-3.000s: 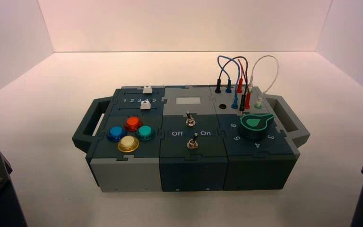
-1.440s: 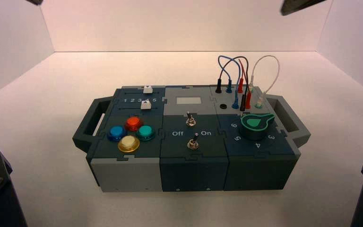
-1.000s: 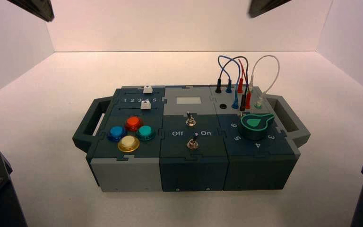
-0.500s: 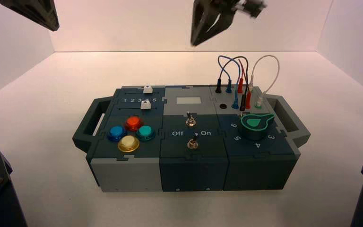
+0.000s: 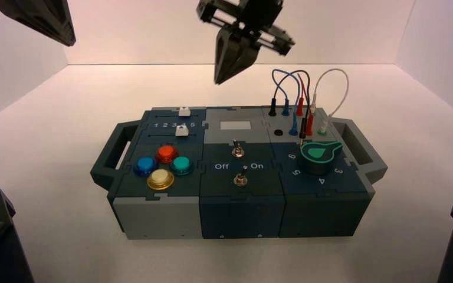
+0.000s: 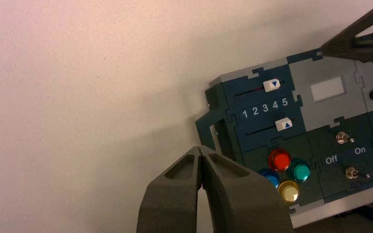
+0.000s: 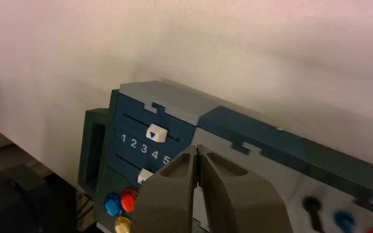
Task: Move the top slider to position 1.
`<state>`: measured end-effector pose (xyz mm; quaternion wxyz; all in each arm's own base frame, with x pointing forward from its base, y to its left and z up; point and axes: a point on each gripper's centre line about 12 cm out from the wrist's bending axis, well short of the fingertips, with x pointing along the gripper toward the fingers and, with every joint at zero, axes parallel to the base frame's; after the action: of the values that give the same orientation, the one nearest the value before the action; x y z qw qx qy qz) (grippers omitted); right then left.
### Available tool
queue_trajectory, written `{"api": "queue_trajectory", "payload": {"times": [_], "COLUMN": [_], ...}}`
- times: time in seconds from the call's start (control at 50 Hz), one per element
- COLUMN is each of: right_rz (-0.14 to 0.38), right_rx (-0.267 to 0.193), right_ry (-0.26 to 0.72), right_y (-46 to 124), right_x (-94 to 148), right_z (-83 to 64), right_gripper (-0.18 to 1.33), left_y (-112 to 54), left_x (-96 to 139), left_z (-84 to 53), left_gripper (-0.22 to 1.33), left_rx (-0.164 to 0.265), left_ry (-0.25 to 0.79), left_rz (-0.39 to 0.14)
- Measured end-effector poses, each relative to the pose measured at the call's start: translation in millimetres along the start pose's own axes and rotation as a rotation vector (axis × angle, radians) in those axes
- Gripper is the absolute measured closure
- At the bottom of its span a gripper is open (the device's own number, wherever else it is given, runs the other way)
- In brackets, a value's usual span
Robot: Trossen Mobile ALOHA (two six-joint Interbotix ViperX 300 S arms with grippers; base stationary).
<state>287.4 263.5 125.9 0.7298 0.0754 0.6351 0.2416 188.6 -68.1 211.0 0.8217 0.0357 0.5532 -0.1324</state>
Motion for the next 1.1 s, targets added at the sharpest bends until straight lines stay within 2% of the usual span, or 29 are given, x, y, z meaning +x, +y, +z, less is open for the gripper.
{"api": "queue_trajectory", "payload": {"times": [0.16,0.32,0.42,0.58,0.82,1.1], "right_rz": [0.009,0.022,0.029,0.029,0.017,0.008], "right_rx": [0.012,-0.007,-0.007,0.005,0.012,0.021], "right_ry": [0.035,0.06,0.065,0.064,0.079,0.083], "right_y": [6.1,20.8,24.3,22.1,17.2,13.7], "right_x": [18.2,31.1,33.2,33.4,38.0,44.7], "right_z": [-2.6,-8.3,-9.9,-8.9,-17.3,-20.4], "right_gripper": [1.29,1.29,1.29,1.29,1.29,1.29], "left_y": [0.5,1.6,1.2,1.6,1.3,1.5], "left_x": [6.4,11.4,12.1,12.4,12.1,13.8], "left_z": [-0.9,-1.1,-0.8,-0.2,0.1,0.6], "left_gripper": [1.28,1.28,1.28,1.28,1.28,1.28], "left_rx": [0.003,0.011,0.014,0.015,0.017,0.021], "left_ry": [0.02,0.035,0.035,0.032,0.027,0.03], "left_rz": [0.004,0.009,0.008,0.009,0.009,0.01]}}
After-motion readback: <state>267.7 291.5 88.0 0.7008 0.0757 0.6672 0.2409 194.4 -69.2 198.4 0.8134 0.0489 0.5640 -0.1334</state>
